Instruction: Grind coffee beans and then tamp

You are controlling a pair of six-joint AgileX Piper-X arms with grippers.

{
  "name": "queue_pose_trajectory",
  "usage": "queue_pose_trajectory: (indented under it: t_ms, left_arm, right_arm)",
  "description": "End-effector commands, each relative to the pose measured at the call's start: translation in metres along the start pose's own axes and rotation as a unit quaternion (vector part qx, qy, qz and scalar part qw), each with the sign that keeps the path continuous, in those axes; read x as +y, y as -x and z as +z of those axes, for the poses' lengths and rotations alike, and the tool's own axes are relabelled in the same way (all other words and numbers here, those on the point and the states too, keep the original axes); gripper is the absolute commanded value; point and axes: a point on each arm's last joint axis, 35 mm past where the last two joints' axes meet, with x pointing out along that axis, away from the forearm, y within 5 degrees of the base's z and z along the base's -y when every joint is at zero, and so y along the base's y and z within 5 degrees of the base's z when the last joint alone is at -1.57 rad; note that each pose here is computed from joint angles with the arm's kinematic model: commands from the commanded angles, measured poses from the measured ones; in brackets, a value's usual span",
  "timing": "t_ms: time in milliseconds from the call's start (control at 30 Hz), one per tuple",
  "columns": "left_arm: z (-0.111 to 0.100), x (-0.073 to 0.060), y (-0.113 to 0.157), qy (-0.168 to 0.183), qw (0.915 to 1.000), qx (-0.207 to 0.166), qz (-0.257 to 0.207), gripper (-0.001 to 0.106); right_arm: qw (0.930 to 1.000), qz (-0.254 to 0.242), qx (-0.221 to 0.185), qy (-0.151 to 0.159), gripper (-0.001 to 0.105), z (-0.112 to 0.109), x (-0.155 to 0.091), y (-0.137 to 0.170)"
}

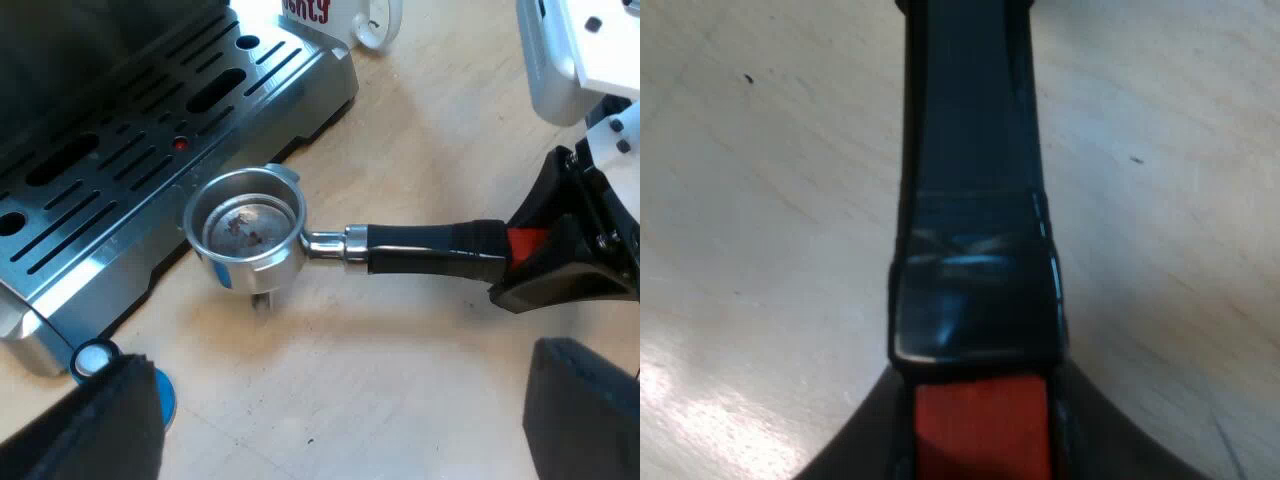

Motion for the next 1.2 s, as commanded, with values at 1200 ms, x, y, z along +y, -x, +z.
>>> queue_pose_trajectory:
  t_ms: [1200]
  left_arm:
    - [0.000,0.000,0.001,-0.006,1.0000,-0.005,0.005,0.079]
  right_arm:
    - [0.9992,-0.027,0.004,-0.028,0.000,-0.059,-0.010,-0.026]
